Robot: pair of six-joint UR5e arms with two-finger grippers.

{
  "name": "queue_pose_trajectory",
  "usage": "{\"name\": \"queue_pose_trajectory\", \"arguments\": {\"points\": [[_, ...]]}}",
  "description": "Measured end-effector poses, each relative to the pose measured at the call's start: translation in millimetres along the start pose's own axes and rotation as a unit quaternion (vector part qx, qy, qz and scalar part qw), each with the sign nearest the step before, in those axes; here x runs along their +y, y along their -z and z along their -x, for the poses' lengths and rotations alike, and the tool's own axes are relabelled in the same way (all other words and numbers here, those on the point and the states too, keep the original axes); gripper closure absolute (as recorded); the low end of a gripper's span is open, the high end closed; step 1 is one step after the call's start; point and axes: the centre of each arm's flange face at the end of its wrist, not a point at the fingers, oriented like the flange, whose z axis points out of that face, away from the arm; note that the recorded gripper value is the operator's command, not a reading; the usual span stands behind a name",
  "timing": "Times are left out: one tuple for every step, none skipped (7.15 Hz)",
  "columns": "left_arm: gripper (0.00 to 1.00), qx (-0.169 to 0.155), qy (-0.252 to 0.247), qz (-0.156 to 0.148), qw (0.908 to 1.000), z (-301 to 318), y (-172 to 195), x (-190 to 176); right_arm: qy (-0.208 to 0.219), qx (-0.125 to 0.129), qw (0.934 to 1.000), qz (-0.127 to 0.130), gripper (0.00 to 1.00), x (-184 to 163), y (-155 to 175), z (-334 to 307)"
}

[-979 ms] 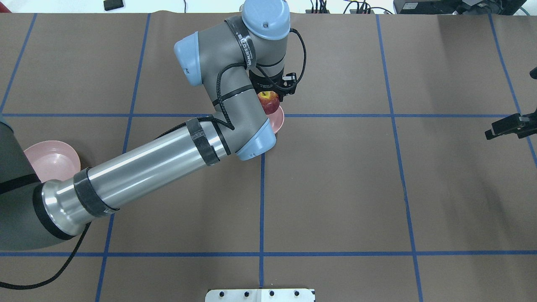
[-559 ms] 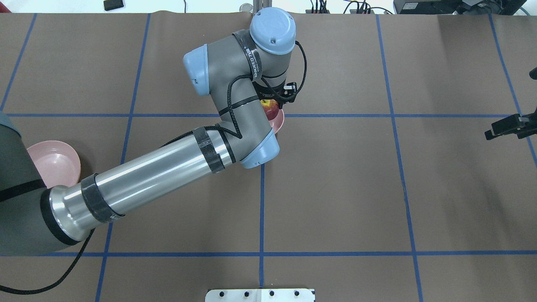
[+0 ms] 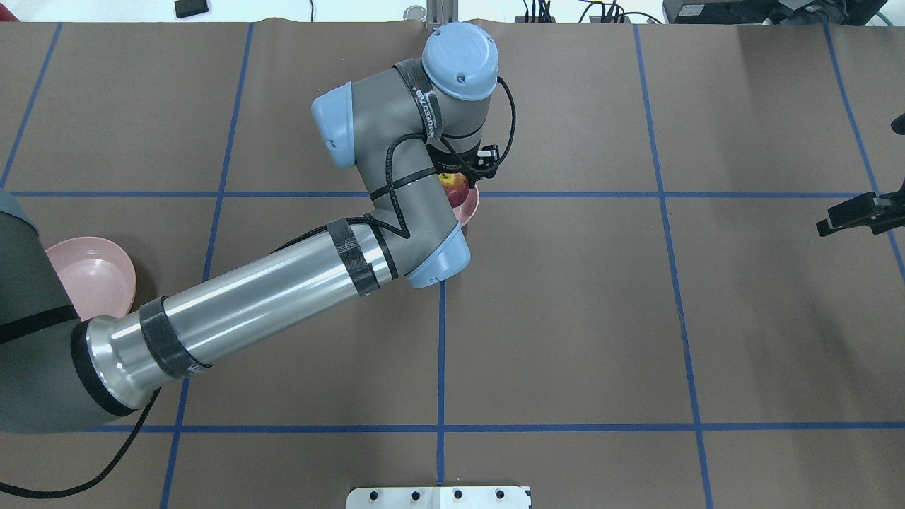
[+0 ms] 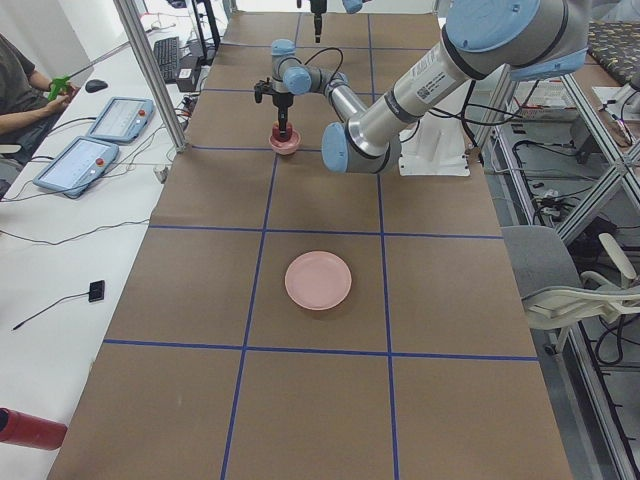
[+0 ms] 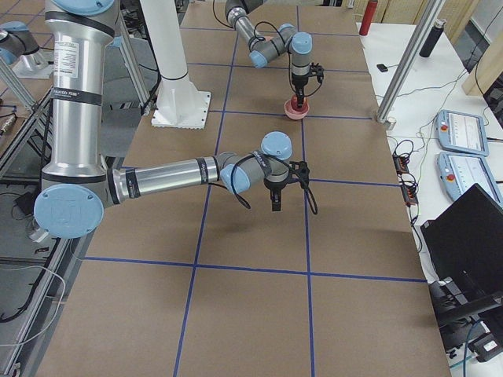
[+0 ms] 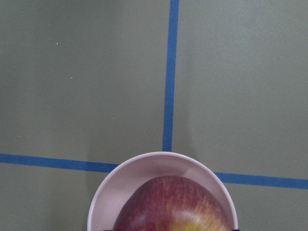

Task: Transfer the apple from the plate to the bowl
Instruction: 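Lower the apple into the pink bowl and open the left gripper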

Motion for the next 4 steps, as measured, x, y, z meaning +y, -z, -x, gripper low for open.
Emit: {"name": "queue_pose_trajectory", "arguments": {"points": [[1.00, -0.001, 0.000, 0.001, 1.0000, -0.1, -2.1, 1.2, 0.000, 0.000, 1.0000, 0.000, 0.00, -0.1, -0.2, 0.0], [0.52, -0.002, 0.000, 0.002, 1.0000, 0.2, -4.8, 2.2, 0.000, 0.000, 1.0000, 0.000, 0.00, -0.1, -0.4, -0.2], [0.02, -0.003, -0.001, 0.002, 1.0000, 0.2, -6.9, 2.9, 0.000, 0.001, 1.0000, 0.000, 0.00, -0.3, -0.5, -0.2], [0.02, -0.001, -0.004, 0.002, 1.0000, 0.1, -10.0, 3.7, 0.000, 0.001, 1.0000, 0.000, 0.00, -0.4, -0.6, -0.1]]}}
